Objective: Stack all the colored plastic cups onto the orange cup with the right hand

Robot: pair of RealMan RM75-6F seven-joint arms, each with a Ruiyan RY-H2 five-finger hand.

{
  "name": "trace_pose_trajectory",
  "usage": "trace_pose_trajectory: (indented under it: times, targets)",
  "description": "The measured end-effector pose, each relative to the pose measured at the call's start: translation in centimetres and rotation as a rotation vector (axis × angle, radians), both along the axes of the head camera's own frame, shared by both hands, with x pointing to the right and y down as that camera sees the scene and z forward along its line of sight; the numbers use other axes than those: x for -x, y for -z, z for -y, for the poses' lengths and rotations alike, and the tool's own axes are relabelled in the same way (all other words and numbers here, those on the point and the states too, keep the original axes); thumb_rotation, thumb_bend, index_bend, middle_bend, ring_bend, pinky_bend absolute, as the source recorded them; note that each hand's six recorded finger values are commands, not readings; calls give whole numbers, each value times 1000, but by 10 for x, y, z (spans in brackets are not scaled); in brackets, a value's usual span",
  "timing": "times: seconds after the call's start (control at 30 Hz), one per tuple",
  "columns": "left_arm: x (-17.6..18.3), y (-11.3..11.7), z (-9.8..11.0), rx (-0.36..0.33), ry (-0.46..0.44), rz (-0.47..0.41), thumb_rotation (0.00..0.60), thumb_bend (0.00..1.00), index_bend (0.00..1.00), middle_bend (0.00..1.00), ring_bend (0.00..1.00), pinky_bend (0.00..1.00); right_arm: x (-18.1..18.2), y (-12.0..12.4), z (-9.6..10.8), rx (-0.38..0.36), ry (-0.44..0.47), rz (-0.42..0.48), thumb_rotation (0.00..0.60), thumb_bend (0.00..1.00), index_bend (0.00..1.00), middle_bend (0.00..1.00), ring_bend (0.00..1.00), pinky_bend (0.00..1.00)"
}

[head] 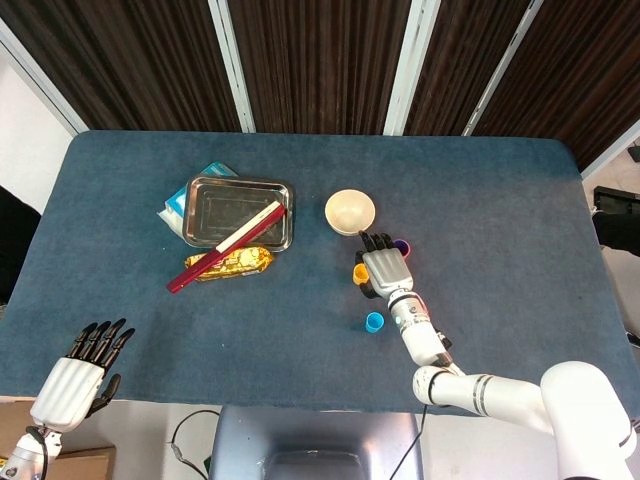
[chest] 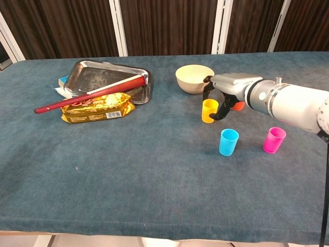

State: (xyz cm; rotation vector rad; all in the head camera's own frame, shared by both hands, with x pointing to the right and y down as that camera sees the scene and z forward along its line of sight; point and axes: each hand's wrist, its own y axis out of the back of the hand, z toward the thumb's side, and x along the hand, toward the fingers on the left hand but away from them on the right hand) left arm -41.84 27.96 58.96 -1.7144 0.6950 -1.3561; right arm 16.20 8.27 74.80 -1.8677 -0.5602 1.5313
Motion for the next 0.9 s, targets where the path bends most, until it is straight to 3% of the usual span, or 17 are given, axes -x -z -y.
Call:
trace_pose_trajectory:
  times: [0.4, 0.6, 0.73, 0.9]
  targets:
    - [1, 1, 0, -2, 1, -1, 600, 505, 0, 0, 0, 93, 0, 5, 5, -22, -26, 12, 600, 485, 573, 0, 0, 0]
    - [0, 2, 0, -4, 1, -2, 600, 505, 0, 0, 0, 93, -16, 32, 29, -98, -101, 60, 600, 486, 572, 0, 0, 0]
    - [0, 1, -1, -2, 0, -1, 600, 505, 0, 0, 0, 93, -40, 46, 46, -144, -152, 41, 600, 486, 571, 0, 0, 0]
    - [-2, -1, -1, 2, -3, 1, 600, 505, 0, 0, 0, 93, -62, 45, 51, -139, -186, 4, 600, 485, 571, 0, 0, 0]
